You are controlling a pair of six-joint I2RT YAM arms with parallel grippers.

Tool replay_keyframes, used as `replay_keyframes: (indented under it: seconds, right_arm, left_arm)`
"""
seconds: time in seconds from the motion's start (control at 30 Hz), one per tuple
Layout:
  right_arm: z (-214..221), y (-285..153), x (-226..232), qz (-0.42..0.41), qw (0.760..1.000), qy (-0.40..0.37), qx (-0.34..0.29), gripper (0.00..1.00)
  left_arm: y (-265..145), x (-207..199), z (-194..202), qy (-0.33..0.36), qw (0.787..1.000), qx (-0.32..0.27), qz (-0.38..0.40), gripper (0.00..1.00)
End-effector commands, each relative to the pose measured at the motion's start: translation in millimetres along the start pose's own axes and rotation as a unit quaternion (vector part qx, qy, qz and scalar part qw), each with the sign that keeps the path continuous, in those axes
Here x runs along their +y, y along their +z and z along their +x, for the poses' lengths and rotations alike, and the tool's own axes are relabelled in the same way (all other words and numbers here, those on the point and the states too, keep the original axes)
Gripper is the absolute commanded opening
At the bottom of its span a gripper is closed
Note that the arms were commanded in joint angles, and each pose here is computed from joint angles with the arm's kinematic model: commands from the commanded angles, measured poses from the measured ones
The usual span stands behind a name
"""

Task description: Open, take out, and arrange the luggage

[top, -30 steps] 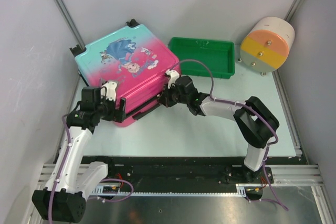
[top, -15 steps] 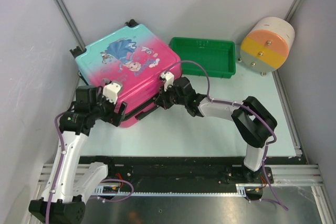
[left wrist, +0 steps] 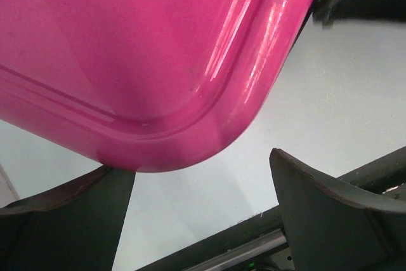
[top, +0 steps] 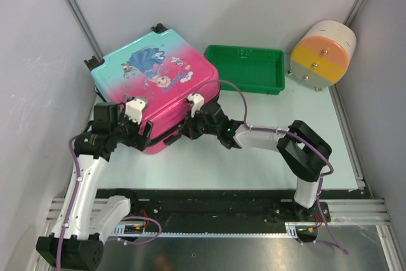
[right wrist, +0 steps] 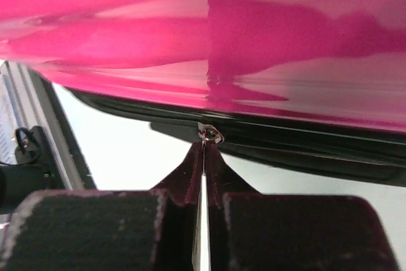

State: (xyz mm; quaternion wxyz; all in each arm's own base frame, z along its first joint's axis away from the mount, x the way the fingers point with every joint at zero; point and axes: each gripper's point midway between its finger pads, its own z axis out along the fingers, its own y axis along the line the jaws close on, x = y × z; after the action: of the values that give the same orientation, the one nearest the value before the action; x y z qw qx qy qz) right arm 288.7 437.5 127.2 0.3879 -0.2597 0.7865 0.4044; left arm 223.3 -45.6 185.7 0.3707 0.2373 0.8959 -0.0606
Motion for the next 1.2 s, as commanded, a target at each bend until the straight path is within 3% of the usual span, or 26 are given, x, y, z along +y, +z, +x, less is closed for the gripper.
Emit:
replay_keyframes:
  seconds: [0.0, 0.23, 0.4, 0.67, 1.03, 1.17]
  right_arm:
    - [-24, -2, 103, -0.099, 0.993, 0.018, -0.062, 0.0]
    - [-30, -5, 117, -0.067, 0.992, 0.064, -0.088, 0.0]
    - [-13, -5, 138, -0.037, 0.992, 0.074, -0.093, 0.0]
    - [3, 1, 186, -0.065, 0.988, 0.075, -0.115, 0.0]
    - [0, 19, 232, -0.106, 0.983, 0.074, -0.13, 0.0]
    - [-6, 21, 242, -0.128, 0.981, 0.065, -0.131, 0.2]
  left_arm:
    - [14, -18, -46, -0.014, 0.993, -0.097, 0.064, 0.9]
    - [-5, -28, -65, -0.041, 0.986, -0.138, 0.079, 0.89]
    - [-11, -27, -74, -0.102, 0.978, -0.155, 0.1, 0.89]
    - [-1, -12, -72, -0.178, 0.966, -0.154, 0.106, 0.86]
    - [8, -18, -68, -0.197, 0.96, -0.155, 0.128, 0.83]
    - [7, -17, -68, -0.202, 0.958, -0.158, 0.127, 0.83]
